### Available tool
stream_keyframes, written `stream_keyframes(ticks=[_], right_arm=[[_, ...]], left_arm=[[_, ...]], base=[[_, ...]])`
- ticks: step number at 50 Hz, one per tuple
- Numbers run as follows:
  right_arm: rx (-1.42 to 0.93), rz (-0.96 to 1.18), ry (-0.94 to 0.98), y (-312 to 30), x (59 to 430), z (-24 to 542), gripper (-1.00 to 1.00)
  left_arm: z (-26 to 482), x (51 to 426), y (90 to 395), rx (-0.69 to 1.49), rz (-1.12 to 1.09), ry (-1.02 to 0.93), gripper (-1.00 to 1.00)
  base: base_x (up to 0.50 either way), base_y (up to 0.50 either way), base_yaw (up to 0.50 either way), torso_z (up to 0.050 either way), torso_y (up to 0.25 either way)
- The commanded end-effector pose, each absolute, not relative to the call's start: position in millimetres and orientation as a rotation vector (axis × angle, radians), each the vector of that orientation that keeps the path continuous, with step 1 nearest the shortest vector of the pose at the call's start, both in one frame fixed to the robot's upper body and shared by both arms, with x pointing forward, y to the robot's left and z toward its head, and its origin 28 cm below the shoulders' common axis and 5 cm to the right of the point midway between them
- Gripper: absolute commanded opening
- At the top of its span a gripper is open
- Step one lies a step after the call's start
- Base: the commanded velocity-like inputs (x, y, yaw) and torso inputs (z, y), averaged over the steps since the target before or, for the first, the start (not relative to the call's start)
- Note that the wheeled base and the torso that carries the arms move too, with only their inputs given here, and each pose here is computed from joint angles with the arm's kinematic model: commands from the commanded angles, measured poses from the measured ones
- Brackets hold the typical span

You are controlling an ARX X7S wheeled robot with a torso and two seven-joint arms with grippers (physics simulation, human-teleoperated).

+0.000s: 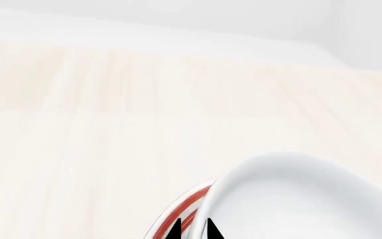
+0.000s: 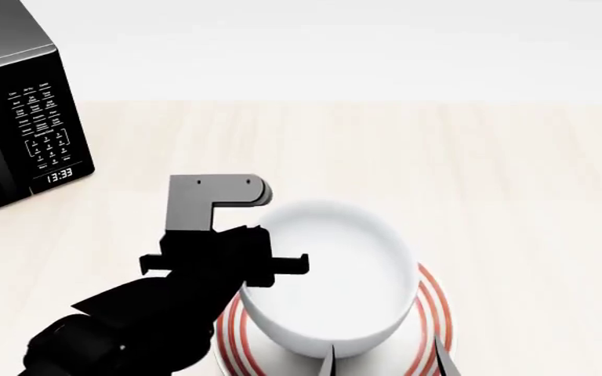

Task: Pick up the white bowl and put it on the plate.

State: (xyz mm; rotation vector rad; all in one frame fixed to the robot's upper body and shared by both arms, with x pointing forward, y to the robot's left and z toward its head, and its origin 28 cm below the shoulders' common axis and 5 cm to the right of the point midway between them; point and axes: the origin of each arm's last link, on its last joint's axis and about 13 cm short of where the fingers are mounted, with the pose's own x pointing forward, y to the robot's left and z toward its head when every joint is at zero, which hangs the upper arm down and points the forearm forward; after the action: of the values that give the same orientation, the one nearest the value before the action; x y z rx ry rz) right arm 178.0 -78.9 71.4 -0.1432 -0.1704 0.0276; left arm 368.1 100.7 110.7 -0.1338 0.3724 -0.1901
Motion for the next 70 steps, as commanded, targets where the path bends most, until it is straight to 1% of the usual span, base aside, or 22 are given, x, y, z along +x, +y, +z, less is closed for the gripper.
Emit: stream_keyframes(ticks=[1, 16, 30, 52, 58, 59, 66, 70], right_arm=[[-0.144, 0.013, -0.200, -80, 180, 74, 1.00], [-0.145, 0.014, -0.197, -81, 180, 73, 1.00], [-0.145, 0.021, -0.192, -80, 181, 71, 1.00], [-0.145, 0.021, -0.192, -81, 181, 71, 1.00], [-0.145, 0.021, -0.191, -81, 181, 71, 1.00], [-0.146, 0.020, -0.191, -81, 180, 71, 1.00], [-0.146, 0.022, -0.191, -81, 180, 71, 1.00], [-0.144, 0.023, -0.191, -80, 180, 71, 1.00]], left_arm=[[114, 372, 93, -0.181, -0.211, 0.342, -1.00], [109, 370, 90, -0.222, -0.234, 0.356, -1.00], [103, 370, 92, -0.193, -0.220, 0.360, -1.00], [97, 365, 89, -0.198, -0.259, 0.388, -1.00], [92, 364, 91, -0.160, -0.254, 0.411, -1.00], [91, 364, 93, -0.143, -0.249, 0.426, 1.00], [92, 365, 94, -0.146, -0.255, 0.422, 1.00], [93, 366, 95, -0.108, -0.243, 0.395, 1.00]], base=[[0.00, 0.00, 0.00, 0.000, 0.000], [0.00, 0.00, 0.00, 0.000, 0.001], [0.00, 0.00, 0.00, 0.000, 0.001], [0.00, 0.00, 0.00, 0.000, 0.000], [0.00, 0.00, 0.00, 0.000, 0.000], [0.00, 0.00, 0.00, 0.000, 0.000], [0.00, 0.00, 0.00, 0.000, 0.000], [0.00, 0.00, 0.00, 0.000, 0.000]])
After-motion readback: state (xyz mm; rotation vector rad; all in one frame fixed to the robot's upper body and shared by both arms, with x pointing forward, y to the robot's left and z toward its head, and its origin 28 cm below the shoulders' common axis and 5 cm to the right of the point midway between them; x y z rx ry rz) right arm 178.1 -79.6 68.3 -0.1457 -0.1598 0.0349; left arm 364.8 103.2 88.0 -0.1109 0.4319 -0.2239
